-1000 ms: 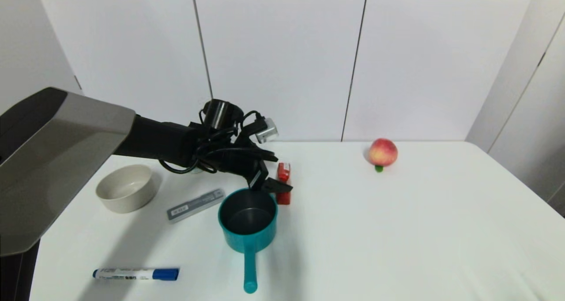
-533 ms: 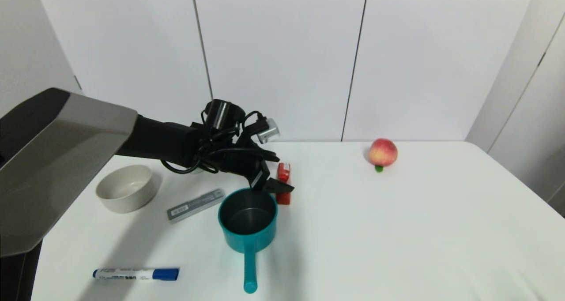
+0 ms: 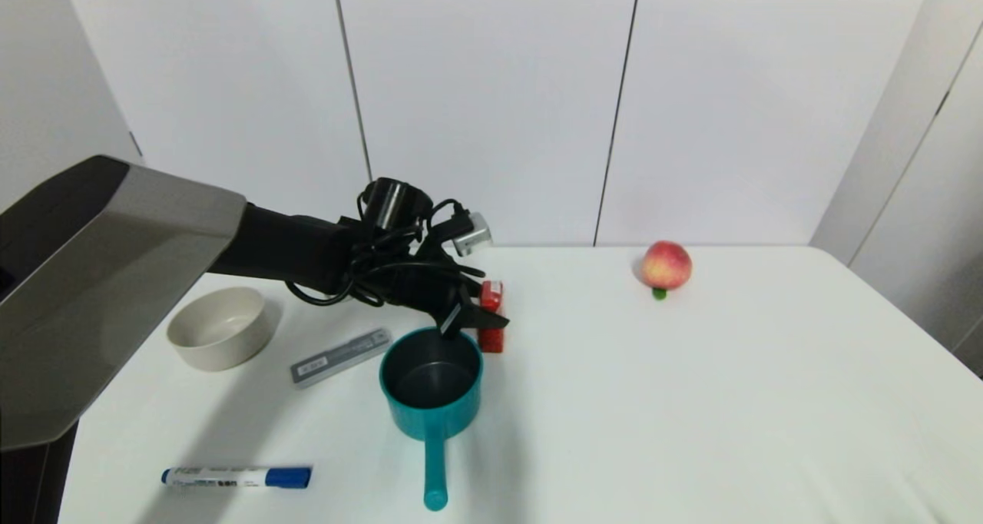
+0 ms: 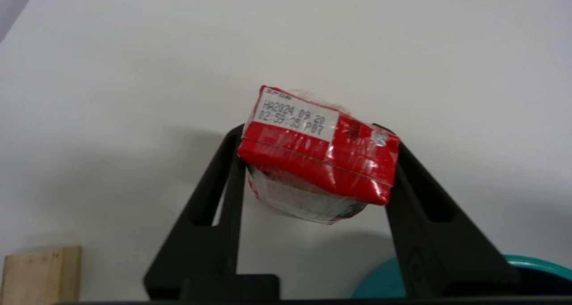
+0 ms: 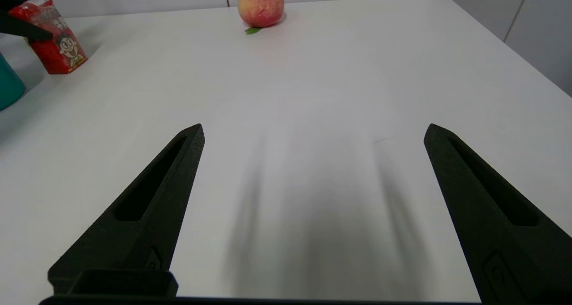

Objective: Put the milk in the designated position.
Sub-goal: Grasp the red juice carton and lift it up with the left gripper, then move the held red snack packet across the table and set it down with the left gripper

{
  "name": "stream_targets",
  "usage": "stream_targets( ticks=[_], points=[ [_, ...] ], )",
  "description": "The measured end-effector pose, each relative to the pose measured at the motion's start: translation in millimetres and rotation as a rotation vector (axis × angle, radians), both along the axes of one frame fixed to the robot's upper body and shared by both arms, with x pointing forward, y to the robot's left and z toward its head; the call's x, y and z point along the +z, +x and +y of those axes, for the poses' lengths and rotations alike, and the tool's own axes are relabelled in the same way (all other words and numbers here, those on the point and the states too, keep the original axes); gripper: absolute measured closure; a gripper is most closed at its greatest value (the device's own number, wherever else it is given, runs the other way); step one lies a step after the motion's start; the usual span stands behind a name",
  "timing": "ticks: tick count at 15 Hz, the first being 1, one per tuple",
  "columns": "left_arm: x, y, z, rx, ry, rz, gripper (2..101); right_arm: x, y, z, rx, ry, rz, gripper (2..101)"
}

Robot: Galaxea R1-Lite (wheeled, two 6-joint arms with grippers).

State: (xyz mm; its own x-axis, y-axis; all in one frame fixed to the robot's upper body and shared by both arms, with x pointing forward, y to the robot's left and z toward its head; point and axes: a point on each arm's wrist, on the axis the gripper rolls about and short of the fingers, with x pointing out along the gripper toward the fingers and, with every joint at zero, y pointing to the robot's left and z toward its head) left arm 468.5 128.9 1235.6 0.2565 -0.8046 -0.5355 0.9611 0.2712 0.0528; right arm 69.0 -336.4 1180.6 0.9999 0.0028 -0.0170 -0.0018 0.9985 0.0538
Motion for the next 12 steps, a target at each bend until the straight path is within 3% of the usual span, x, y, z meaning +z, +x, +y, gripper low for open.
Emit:
stream_targets(
  ticks=[3, 8, 12],
  points=[
    [-1.0, -1.6, -1.0, -0.004, 0.005, 0.012, 68.8, 0.0, 0.0, 0.0, 0.0, 0.0, 0.0, 5.0],
    [5.1, -1.1, -5.7, -0.007, -0.005, -0.002, 68.8, 0.0, 0.0, 0.0, 0.0, 0.0, 0.0, 5.0],
    [49.2, 8.5, -13.6, 0.021, -0.093, -0.098, 69.0, 0.0, 0.0, 0.0, 0.0, 0.0, 0.0, 5.0]
  ],
)
